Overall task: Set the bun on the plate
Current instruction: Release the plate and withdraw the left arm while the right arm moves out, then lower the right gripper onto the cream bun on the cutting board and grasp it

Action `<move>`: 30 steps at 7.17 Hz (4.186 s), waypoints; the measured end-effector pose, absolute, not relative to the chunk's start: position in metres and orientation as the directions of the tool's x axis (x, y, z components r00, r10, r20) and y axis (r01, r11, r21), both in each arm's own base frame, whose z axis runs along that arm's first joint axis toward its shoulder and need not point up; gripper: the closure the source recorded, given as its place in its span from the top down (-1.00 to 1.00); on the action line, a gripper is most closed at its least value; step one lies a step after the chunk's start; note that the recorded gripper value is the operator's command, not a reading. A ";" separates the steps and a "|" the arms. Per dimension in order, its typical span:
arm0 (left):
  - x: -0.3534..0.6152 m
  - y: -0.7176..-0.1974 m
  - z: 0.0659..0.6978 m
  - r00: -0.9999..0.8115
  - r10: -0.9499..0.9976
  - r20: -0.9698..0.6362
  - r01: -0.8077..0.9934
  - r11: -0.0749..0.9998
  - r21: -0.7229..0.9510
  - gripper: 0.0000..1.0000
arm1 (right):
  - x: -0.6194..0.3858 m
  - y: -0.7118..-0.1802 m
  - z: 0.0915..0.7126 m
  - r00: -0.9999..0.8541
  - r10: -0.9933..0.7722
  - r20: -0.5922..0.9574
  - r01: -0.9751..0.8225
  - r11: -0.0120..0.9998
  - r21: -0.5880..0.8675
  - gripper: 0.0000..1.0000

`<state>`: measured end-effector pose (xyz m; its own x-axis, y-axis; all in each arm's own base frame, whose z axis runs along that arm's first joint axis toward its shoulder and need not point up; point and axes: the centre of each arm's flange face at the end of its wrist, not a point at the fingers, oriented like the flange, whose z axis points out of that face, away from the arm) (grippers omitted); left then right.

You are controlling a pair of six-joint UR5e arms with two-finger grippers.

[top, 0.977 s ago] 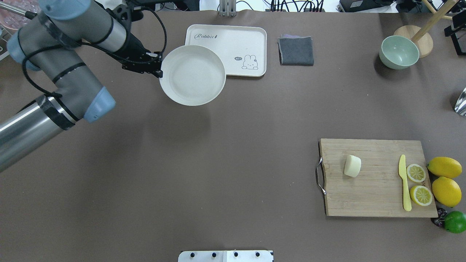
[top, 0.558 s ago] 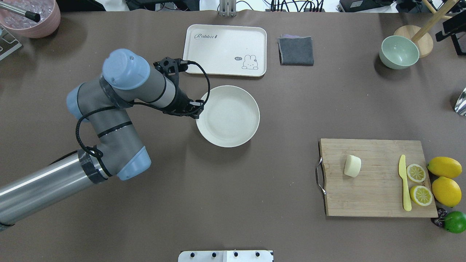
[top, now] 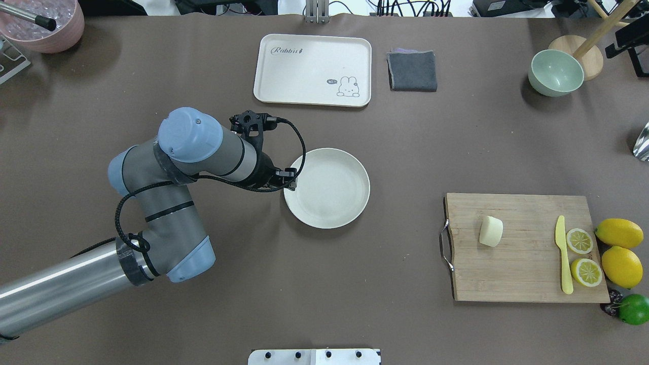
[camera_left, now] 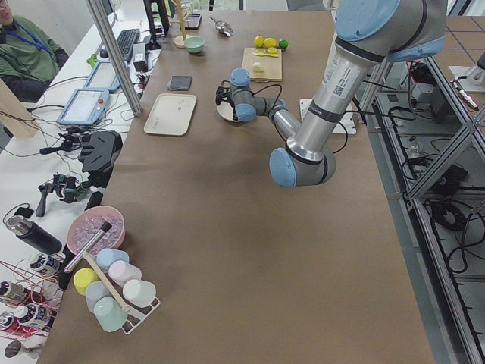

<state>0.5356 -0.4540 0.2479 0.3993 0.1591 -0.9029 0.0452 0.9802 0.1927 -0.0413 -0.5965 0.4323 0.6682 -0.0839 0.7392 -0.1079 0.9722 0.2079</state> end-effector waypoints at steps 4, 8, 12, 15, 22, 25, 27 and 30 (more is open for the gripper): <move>0.395 -0.547 0.267 0.400 0.220 -0.890 0.114 0.951 0.286 0.96 | -0.074 -0.599 0.420 0.654 -0.110 0.749 -0.072 0.976 0.206 1.00; 0.202 -0.649 0.368 0.520 0.333 -0.786 0.052 0.907 0.419 0.96 | -0.164 -0.575 0.403 0.631 -0.082 0.771 -0.028 0.991 0.129 1.00; 0.107 -0.667 0.424 0.553 0.345 -0.758 0.049 0.895 0.443 0.96 | -0.257 -0.501 0.385 0.636 -0.041 0.771 0.007 0.999 0.047 1.00; 0.077 -0.656 0.434 0.558 0.334 -0.760 0.073 0.892 0.446 0.95 | -0.320 -0.434 0.390 0.692 0.070 0.718 -0.050 0.998 -0.050 1.00; 0.055 -0.647 0.449 0.577 0.321 -0.751 0.087 0.890 0.447 0.95 | -0.356 -0.371 0.438 0.781 0.098 0.616 -0.056 0.995 -0.088 0.96; 0.053 -0.640 0.456 0.593 0.323 -0.738 0.085 0.886 0.456 0.95 | -0.362 -0.368 0.437 0.785 0.090 0.613 -0.054 0.996 -0.076 -0.17; 0.051 -0.633 0.456 0.595 0.326 -0.735 0.086 0.883 0.461 0.95 | -0.366 -0.366 0.438 0.788 0.084 0.610 -0.048 0.996 -0.076 -1.00; 0.048 -0.617 0.451 0.592 0.338 -0.732 0.088 0.875 0.476 0.95 | -0.360 -0.368 0.417 0.761 0.072 0.645 -0.050 0.997 -0.053 -1.00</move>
